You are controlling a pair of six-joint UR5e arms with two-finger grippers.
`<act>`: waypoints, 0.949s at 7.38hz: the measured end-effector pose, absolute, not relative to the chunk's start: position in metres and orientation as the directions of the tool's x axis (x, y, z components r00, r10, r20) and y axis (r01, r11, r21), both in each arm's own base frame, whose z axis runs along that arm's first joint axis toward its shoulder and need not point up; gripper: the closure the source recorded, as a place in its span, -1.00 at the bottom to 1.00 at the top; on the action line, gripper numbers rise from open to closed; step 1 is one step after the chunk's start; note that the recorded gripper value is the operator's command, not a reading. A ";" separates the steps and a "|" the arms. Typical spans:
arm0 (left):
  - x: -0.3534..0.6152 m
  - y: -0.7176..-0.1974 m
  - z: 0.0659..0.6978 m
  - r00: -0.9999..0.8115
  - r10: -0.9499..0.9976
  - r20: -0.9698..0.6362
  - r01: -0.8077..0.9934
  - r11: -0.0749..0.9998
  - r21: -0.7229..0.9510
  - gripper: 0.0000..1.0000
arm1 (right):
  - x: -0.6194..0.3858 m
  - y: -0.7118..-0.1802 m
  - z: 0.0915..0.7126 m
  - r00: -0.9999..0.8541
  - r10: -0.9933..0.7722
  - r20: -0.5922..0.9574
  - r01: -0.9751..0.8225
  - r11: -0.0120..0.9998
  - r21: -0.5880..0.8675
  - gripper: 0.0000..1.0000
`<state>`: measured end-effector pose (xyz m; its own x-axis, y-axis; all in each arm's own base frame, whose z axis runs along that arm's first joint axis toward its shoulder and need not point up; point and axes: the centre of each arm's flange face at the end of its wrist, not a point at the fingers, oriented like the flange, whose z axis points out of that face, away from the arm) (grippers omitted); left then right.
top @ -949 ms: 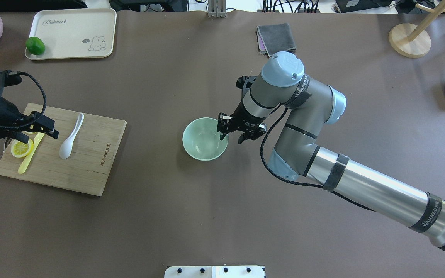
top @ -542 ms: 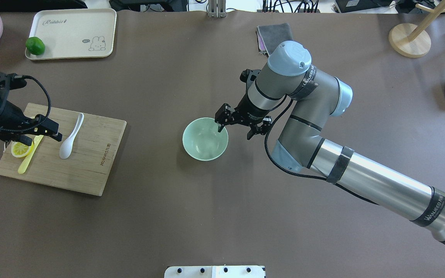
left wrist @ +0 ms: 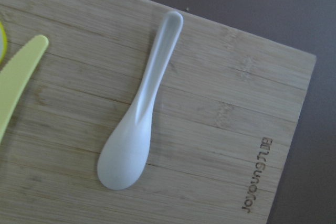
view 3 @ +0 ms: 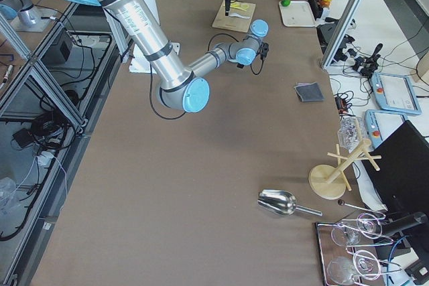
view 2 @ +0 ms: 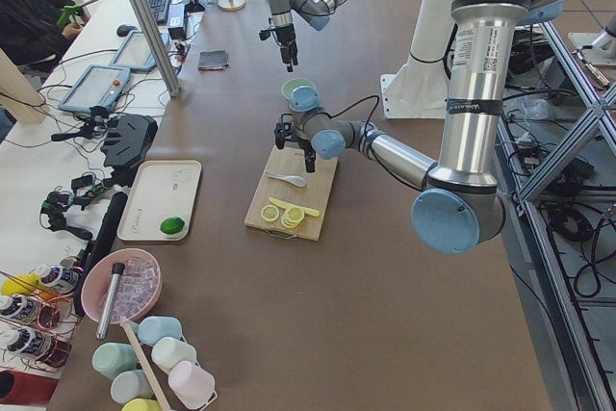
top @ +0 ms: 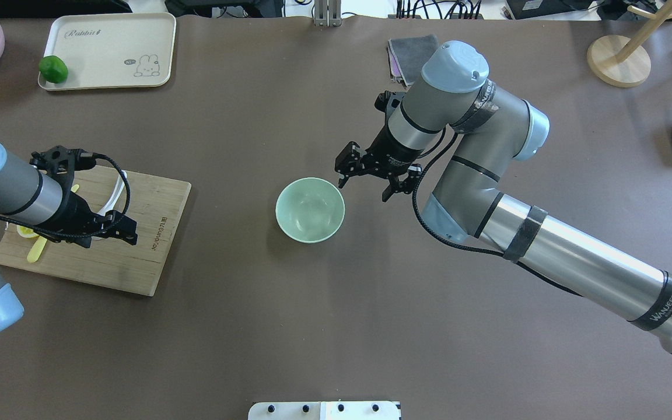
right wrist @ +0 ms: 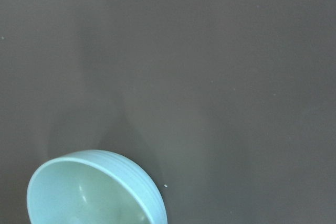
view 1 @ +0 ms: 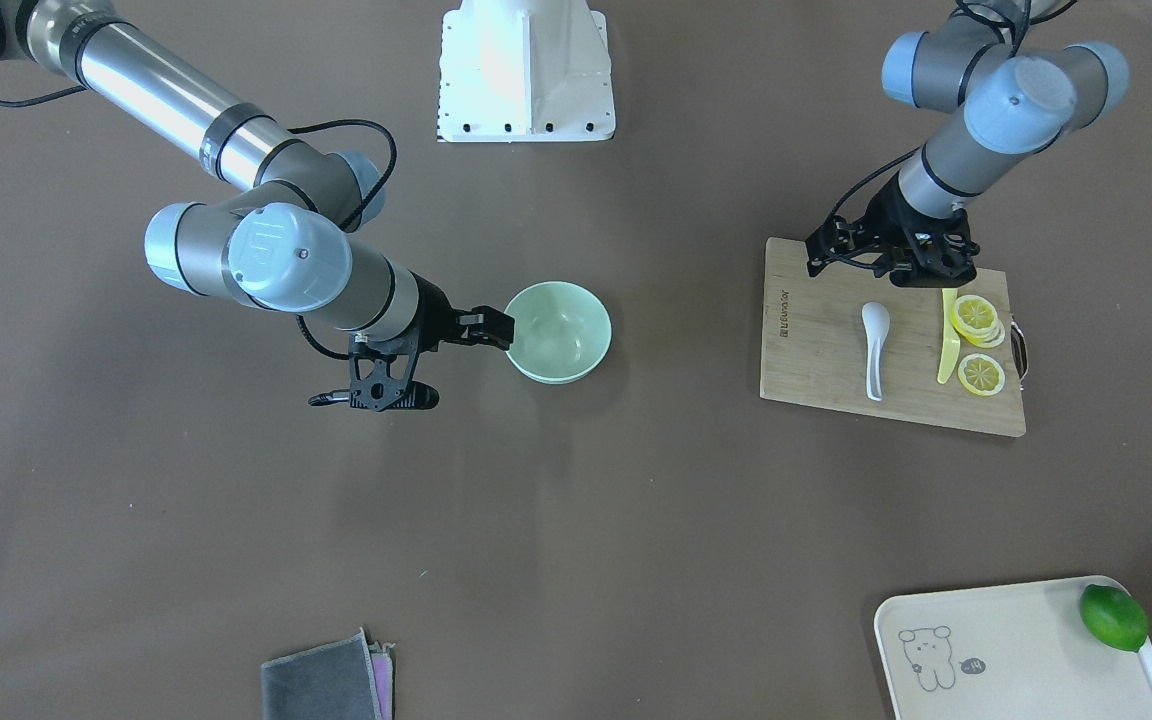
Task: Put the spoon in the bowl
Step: 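Release the bowl with the right gripper while the left lowers over the spoon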
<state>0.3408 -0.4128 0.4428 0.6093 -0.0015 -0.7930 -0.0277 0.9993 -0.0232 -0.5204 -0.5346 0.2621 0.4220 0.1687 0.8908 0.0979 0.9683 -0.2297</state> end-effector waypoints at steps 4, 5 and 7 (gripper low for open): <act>0.311 -0.423 0.439 0.683 0.245 -0.688 -0.211 0.968 0.135 -0.93 | -0.509 -0.539 0.272 0.421 0.185 0.888 0.109 0.962 -0.252 -1.00; 0.309 -0.431 0.441 0.696 0.274 -0.663 -0.230 0.961 0.155 -0.93 | -0.509 -0.539 0.274 0.422 0.185 0.888 0.110 0.961 -0.253 -1.00; 0.318 -0.447 0.446 0.712 0.291 -0.639 -0.241 0.956 0.167 -0.93 | -0.508 -0.538 0.277 0.424 0.187 0.886 0.110 0.961 -0.255 -1.00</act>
<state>0.3178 -0.4467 0.4464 0.7116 0.2914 -0.6393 -0.2413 0.9559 0.1671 -0.5083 -0.5383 0.2771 0.4241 0.1869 0.8861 0.1100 0.9606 -0.2552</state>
